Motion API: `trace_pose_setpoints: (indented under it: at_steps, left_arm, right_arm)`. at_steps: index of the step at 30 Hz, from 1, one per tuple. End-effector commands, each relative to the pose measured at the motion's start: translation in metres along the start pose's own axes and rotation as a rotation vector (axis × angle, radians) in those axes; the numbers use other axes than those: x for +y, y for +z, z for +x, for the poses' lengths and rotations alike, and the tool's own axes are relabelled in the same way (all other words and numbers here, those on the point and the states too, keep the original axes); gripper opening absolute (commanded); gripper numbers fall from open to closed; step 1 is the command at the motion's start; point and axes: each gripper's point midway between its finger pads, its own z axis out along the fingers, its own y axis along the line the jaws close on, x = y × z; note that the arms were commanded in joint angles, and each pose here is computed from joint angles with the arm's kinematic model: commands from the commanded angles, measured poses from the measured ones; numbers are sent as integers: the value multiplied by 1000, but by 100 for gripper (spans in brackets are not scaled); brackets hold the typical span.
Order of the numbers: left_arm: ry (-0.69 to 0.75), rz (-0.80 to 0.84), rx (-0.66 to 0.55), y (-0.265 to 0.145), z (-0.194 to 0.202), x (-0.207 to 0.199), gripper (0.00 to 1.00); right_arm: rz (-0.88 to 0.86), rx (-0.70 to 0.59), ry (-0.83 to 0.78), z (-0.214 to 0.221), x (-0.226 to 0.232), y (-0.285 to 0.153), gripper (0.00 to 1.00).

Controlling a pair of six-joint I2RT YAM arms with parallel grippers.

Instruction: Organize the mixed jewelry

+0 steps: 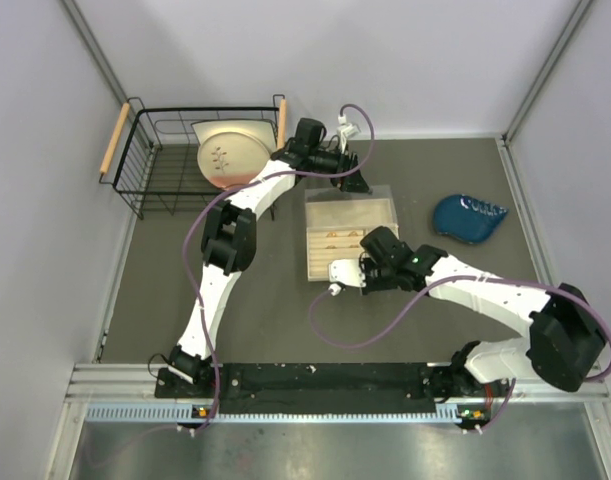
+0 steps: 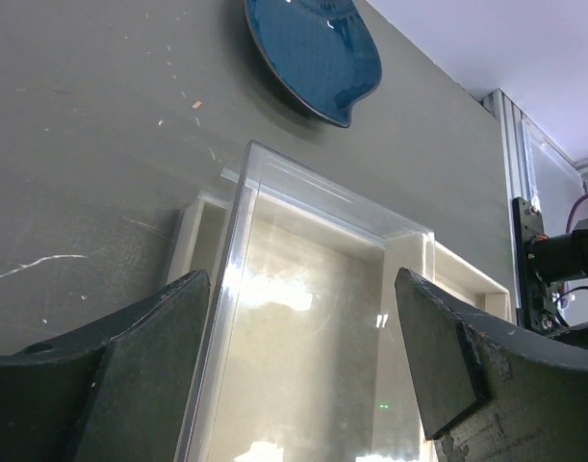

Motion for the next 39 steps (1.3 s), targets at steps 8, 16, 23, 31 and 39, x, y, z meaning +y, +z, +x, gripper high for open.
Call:
trace_pose_setpoints:
  at_steps: [8,16,23,31,39]
  left_arm:
    - [14,65,18,9,13,-8,84]
    - [4,67,30,12,23,-6,84]
    - [-2,63,37,15,29,-7,84]
    - [-1,39,34,16,30,-7,84]
    - [-2,38,33,17,29,-10,83]
  right_arm:
    - [208,-59,-11,-31,-71,-17,0]
    - [226,-44,5,-32,-80,-18,0]
    - [232,-40,64,-36,-88,-17,0]
    - [239,-39,178,-42,-96,-16,6]
    - [255,-13,233,-39,-103,-10,18]
